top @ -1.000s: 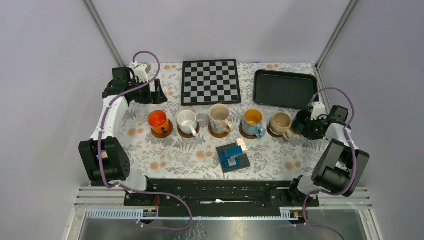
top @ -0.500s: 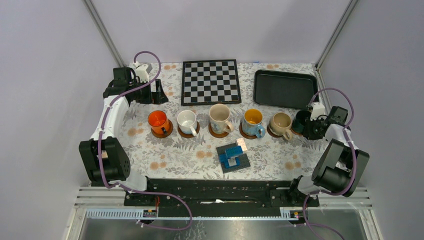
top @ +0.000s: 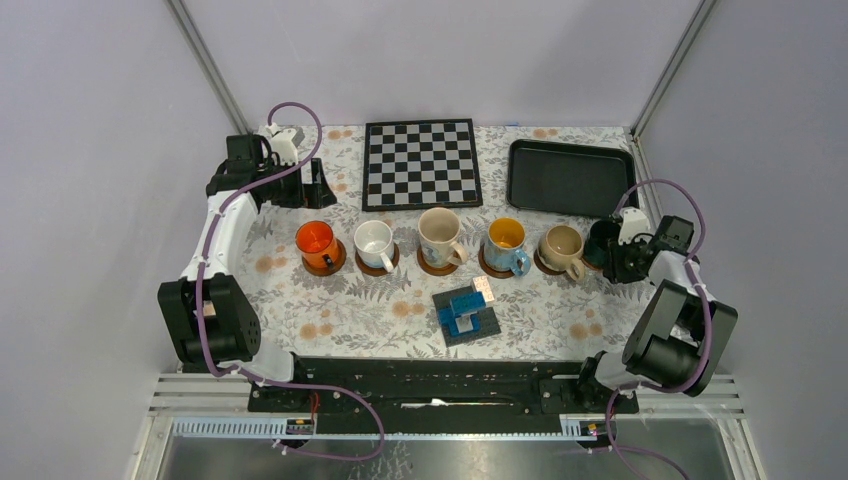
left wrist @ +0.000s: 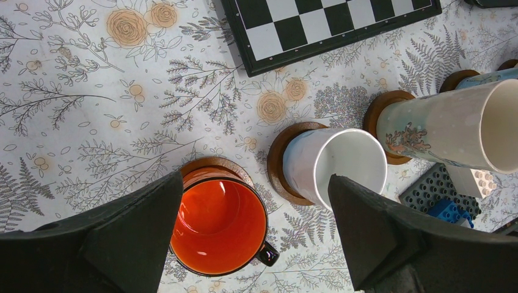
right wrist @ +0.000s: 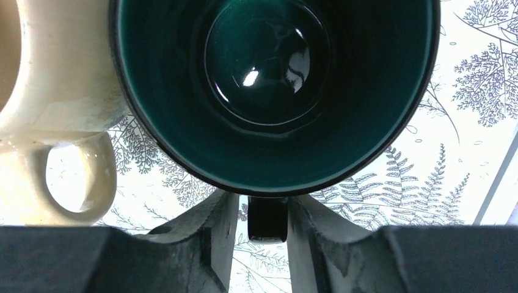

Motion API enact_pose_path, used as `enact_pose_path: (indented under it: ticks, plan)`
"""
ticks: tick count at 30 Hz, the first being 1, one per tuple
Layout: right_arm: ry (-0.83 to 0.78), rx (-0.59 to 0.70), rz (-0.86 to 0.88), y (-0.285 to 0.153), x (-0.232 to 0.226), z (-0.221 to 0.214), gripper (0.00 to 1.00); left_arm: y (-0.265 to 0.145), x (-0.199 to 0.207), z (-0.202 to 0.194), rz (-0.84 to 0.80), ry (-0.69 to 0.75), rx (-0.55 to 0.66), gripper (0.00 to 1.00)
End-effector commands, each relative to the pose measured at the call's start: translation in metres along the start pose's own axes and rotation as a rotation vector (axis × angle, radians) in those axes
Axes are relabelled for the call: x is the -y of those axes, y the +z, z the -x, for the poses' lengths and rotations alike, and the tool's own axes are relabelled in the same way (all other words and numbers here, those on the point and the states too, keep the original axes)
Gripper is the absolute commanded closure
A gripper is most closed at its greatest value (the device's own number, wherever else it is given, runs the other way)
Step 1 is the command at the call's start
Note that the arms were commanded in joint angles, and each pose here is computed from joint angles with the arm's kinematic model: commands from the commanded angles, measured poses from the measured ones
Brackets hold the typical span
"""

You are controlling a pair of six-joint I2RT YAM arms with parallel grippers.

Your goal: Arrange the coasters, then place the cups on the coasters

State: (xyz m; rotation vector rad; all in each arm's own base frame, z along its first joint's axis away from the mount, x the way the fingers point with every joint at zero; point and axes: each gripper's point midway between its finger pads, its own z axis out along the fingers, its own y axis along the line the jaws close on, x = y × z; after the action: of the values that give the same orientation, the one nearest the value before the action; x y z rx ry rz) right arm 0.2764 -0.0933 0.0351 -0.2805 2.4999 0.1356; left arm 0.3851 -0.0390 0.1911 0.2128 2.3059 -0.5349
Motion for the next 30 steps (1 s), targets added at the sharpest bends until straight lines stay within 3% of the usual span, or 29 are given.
enact_pose_path:
  ticks: [1, 12, 30]
  plan:
    - [-0.044, 0.004, -0.026, -0.009, 0.002, 0.001, 0.59, -0.004, 0.002, 0.017, 0.008, 0.037, 0.052, 0.01]
    - [-0.100, -0.014, -0.072, -0.019, 0.010, 0.000, 0.43, -0.006, 0.001, 0.015, 0.016, 0.059, 0.048, 0.01]
    - [-0.105, -0.031, -0.073, -0.032, 0.034, 0.020, 0.42, -0.005, 0.000, 0.007, 0.013, 0.082, 0.029, 0.01]
